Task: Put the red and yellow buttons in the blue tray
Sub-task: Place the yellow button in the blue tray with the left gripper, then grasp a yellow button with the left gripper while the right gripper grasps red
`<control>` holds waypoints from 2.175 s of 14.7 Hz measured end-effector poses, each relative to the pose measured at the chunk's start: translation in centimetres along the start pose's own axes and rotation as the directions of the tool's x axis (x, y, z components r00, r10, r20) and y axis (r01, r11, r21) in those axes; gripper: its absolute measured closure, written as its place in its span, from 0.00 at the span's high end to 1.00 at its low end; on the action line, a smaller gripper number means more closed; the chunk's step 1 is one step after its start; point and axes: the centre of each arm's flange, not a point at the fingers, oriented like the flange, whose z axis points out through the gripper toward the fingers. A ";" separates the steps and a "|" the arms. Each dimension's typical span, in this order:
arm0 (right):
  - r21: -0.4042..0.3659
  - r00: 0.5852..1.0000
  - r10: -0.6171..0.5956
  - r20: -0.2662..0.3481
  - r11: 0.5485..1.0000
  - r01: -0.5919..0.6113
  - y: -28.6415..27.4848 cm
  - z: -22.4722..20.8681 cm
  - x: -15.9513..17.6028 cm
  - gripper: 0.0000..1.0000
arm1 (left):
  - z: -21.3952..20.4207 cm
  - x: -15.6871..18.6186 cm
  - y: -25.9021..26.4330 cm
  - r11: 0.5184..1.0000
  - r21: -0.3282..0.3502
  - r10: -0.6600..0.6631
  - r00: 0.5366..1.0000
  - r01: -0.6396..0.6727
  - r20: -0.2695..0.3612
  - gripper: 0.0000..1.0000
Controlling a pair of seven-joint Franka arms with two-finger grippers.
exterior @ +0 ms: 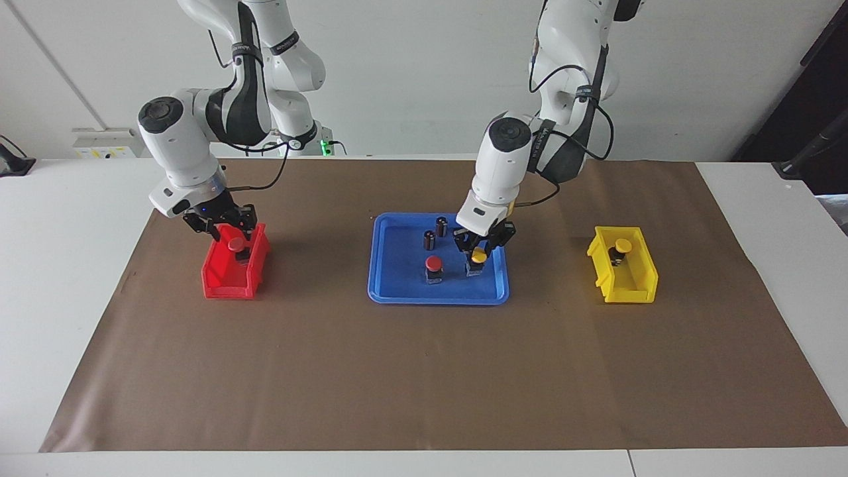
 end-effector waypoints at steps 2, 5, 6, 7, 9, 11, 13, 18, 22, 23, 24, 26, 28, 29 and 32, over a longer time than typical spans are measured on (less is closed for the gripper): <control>0.000 1.000 -0.004 -0.005 1.000 0.004 0.1 0.4 0.1 0.67 | 1.0 0.0 0.1 1.000 0.004 0.000 1.000 0.000 0.004 0.41; -0.001 1.000 -0.017 -0.020 1.000 0.017 1.3 1.9 0.4 0.67 | 1.7 0.3 0.1 1.000 0.003 -0.003 1.000 0.003 0.001 0.56; 0.000 1.000 -0.019 -0.021 1.000 0.019 1.6 2.3 0.4 0.66 | 1.7 0.3 0.2 1.000 0.002 -0.002 1.000 0.002 0.000 0.68; 0.001 1.000 -0.019 -0.018 1.000 0.019 1.7 2.6 0.5 0.66 | 1.6 0.3 0.3 1.000 0.000 0.001 1.000 -0.001 -0.003 0.79; 0.001 1.000 -0.021 -0.016 1.000 0.021 1.6 2.9 0.4 0.66 | 0.6 0.3 0.7 1.000 -0.003 0.006 1.000 -0.006 -0.005 0.85; 0.002 1.000 -0.022 -0.014 1.000 0.022 1.5 3.2 0.2 0.65 | -2.2 1.4 -0.2 0.999 0.016 0.033 0.999 -0.033 0.012 0.98; 0.001 1.000 -0.023 -0.016 1.000 0.023 1.4 3.4 0.1 0.63 | -5.6 4.3 -4.7 0.995 0.028 0.092 0.995 -0.093 0.027 1.00; 0.002 1.000 -0.024 -0.015 1.000 0.024 1.3 4.5 -0.5 0.53 | -7.4 12.1 -24.2 0.973 0.032 0.224 0.973 -0.226 0.056 1.00; 0.005 1.000 -0.026 -0.001 1.000 0.026 1.1 5.2 -1.0 0.42 | -6.5 13.5 -34.6 0.960 0.027 0.276 0.959 -0.278 0.062 1.00; 0.005 1.000 -0.026 0.000 1.000 0.026 1.1 5.3 -1.0 0.41 | -5.9 13.2 -34.8 0.960 0.027 0.277 0.959 -0.279 0.060 0.98; 0.005 1.000 -0.026 0.000 1.000 0.026 1.1 5.3 -1.1 0.41 | -5.2 12.8 -34.6 0.959 0.025 0.281 0.958 -0.283 0.065 0.96; 0.005 1.000 -0.026 0.000 1.000 0.026 1.1 5.3 -1.1 0.41 | -4.0 11.5 -34.2 0.957 0.017 0.288 0.953 -0.290 0.091 0.89; 0.004 0.999 -0.042 -0.002 0.999 0.043 1.2 4.6 -0.7 0.41 | -3.4 10.3 -34.4 0.957 0.012 0.287 0.952 -0.290 0.110 0.85; 0.007 0.998 -0.060 0.014 0.998 0.060 1.3 3.7 -0.2 0.41 | -3.3 9.8 -34.6 0.958 0.011 0.285 0.952 -0.288 0.116 0.76; 0.022 0.994 -0.083 0.077 0.996 0.082 1.9 -2.3 2.7 0.41 | -3.1 9.1 -35.5 0.961 0.010 0.272 0.955 -0.275 0.119 0.70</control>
